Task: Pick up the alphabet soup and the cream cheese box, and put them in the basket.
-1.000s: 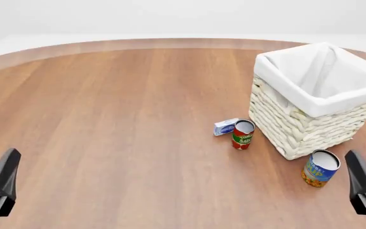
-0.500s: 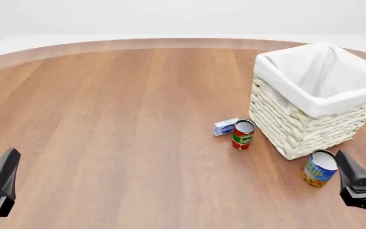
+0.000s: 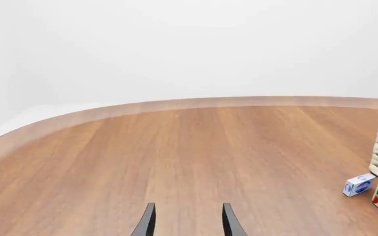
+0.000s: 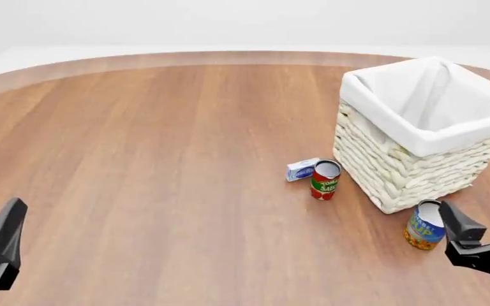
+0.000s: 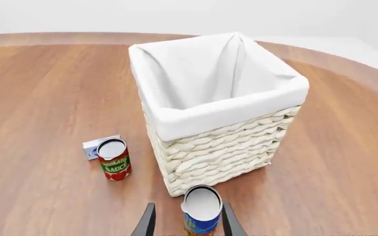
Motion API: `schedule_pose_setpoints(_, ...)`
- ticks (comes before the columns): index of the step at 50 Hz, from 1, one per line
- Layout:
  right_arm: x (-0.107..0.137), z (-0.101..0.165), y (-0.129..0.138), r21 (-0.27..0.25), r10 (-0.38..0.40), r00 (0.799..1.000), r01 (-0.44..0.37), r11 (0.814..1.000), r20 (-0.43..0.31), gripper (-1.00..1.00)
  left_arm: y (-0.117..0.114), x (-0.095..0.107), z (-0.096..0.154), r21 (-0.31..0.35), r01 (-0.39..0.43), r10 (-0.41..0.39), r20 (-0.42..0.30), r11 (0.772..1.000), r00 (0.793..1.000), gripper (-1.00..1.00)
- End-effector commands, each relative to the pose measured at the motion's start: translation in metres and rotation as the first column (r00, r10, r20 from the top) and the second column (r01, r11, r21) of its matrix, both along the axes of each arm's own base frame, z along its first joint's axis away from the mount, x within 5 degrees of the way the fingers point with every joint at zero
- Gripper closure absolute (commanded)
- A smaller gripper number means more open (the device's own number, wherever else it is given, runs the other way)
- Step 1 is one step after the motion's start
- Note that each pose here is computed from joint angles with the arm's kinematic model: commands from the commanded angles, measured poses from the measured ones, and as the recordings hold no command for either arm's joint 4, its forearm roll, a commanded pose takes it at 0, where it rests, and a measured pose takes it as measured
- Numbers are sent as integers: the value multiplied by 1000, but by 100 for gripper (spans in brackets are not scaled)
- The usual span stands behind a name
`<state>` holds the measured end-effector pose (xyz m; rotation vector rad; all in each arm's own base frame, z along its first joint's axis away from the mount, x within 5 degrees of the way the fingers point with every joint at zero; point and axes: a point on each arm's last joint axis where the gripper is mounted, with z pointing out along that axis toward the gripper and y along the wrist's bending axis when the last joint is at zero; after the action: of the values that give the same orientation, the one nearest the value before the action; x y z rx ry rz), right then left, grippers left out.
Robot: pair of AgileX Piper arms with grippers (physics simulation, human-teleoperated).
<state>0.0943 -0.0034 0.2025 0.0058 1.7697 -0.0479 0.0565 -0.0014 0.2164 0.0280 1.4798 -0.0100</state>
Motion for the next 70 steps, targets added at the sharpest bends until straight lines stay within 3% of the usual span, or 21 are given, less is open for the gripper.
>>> schedule_pose_setpoints(1,8,-3,-1,-31,-3,999,1,1000,-51,-100,0,0,-1,1,0,0,0,1000,1000,-100)
schedule_pose_setpoints(37,27,-28,-5,-33,-28,989,24,999,-143,-100,0,0,0,1,0,0,0,1000,1000,-100)
schedule_pose_setpoints(70,39,-38,-7,-28,-34,984,30,999,-177,-100,0,0,0,1,0,0,1,1000,1000,-100)
